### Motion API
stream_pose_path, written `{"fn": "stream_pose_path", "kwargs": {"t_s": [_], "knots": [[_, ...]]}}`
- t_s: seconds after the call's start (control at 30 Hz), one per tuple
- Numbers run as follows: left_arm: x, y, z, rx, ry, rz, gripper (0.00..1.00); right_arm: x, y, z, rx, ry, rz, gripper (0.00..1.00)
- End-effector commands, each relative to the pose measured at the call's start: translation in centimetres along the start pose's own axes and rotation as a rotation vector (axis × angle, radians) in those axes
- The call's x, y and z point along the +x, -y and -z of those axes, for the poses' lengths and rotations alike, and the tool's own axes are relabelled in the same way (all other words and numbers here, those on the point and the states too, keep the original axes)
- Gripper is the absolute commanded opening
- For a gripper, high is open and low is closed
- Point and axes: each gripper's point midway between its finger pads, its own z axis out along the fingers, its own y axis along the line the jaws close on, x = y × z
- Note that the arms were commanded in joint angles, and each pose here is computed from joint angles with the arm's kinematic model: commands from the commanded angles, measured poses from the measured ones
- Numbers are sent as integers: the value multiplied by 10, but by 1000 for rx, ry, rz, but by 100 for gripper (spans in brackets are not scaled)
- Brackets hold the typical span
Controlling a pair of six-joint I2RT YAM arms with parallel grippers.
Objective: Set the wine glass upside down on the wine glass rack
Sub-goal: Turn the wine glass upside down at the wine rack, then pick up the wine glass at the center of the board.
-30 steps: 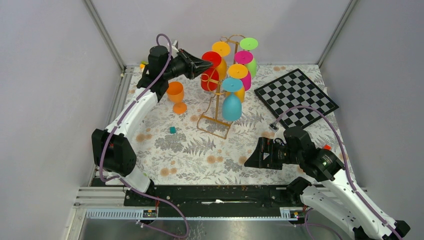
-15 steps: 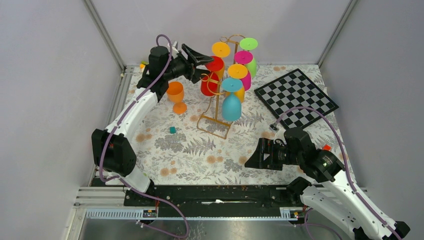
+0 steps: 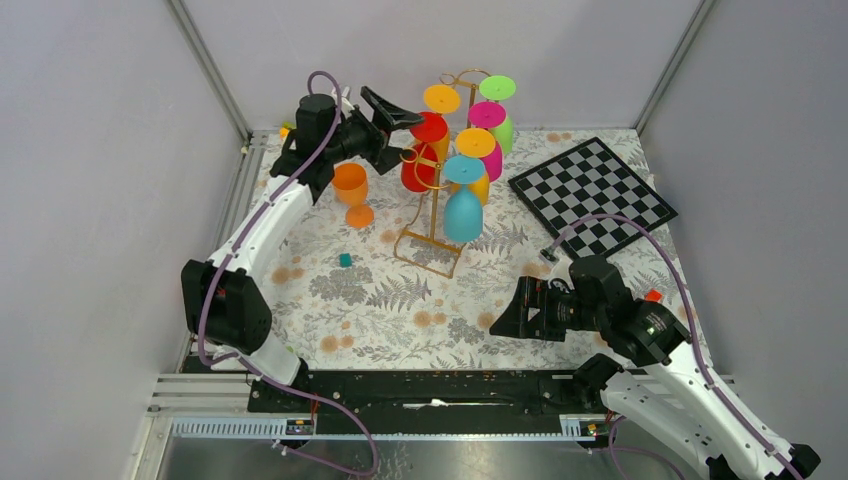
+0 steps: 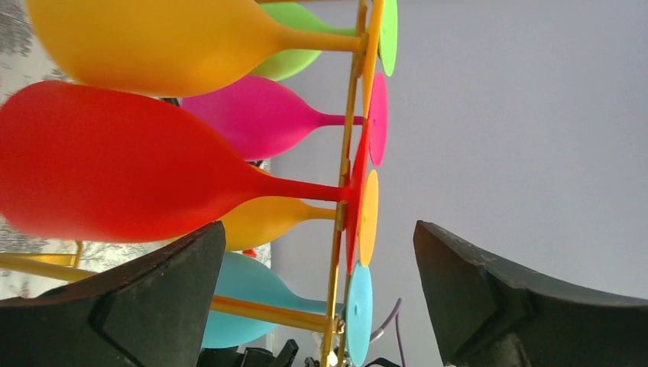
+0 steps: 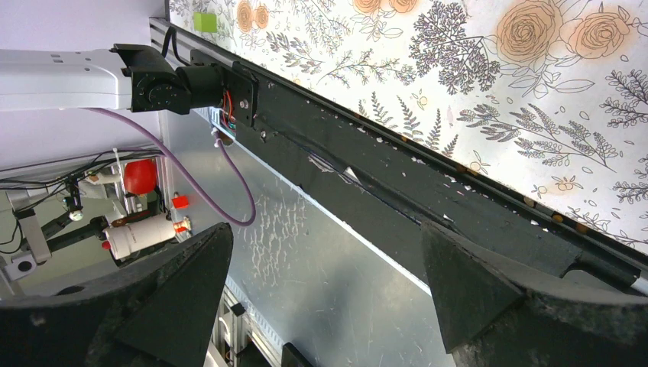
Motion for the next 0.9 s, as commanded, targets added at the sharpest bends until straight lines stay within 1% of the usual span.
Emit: {"fn": "stream_pose_path", "kwargs": {"t_s": [0.0,0.2,0.33,0.43,0.53,0.63,0.77,0.87], "knots": [[-22,36,39,52,128,-130,99,-1,-4,0,-24,12,8,99],[-40,6,78,-63,250,-218,99,0,0,-4,-19,5,2,98],[-43,-19,101,-163,293,-283,99,-2,-4,-6,-35,5,1,99],[-41,-38,115,-223,302,-333,99,-5,-6,-6,-33,7,9,99],[-34,-57,125,-280,273,-388,99,-7,-6,-6,-30,14,15,98],[-24,-80,130,-340,209,-432,99,-7,-5,-7,-24,11,13,98],[-9,-99,135,-388,122,-473,99,-6,-4,-7,-23,16,6,98],[-4,-108,139,-421,84,-498,99,-6,-3,-6,-24,26,-4,98]]}}
